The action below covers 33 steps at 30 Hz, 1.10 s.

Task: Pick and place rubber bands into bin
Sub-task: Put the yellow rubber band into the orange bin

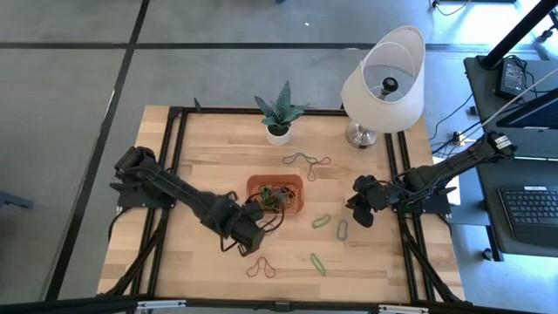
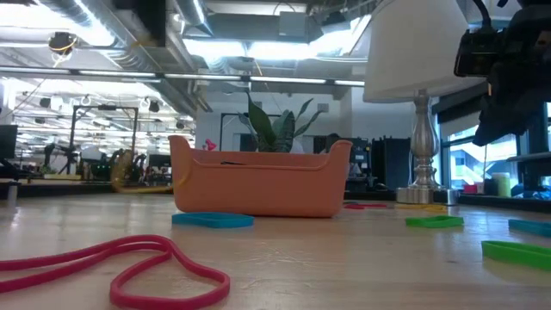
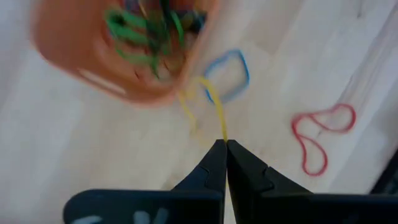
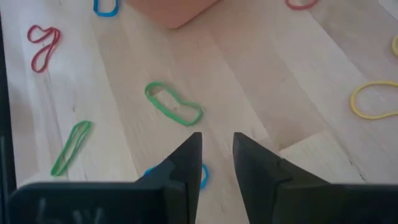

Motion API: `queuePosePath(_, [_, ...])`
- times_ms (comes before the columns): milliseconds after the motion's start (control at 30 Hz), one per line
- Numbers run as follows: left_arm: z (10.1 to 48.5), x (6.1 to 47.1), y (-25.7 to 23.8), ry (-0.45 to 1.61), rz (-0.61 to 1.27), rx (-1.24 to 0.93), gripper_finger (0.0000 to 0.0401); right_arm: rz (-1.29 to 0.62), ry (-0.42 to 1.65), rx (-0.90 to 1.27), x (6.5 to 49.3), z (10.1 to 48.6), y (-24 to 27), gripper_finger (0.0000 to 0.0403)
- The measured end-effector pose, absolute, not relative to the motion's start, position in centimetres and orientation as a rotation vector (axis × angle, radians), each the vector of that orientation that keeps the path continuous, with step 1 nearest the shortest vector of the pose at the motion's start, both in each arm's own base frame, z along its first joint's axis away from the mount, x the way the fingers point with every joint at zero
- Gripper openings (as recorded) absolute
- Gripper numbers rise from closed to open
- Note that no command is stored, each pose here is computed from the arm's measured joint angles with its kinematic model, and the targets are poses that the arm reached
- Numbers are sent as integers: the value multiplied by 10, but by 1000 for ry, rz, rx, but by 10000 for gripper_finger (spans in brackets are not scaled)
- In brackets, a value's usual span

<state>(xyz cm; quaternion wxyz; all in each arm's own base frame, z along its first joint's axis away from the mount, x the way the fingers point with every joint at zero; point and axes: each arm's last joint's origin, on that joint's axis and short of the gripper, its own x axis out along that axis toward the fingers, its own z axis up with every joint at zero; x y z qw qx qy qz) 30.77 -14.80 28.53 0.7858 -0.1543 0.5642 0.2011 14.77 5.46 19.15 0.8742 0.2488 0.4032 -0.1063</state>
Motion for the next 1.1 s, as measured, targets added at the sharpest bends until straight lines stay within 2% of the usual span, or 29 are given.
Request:
queuePosePath(333, [354, 320, -94, 1076, 394, -96, 2, -230, 807, 560, 150, 194, 55, 94])
queuePosePath(500, [363, 332, -54, 1077, 349, -42, 2, -322, 738, 573, 151, 195, 53, 94])
queuePosePath(800, [340, 358, -9, 1173, 251, 30, 2, -349, 704, 589, 152, 196, 52, 94])
queuePosePath(1100, [284, 395, -2, 1317, 147, 75, 2, -359, 694, 625, 153, 196, 52, 94])
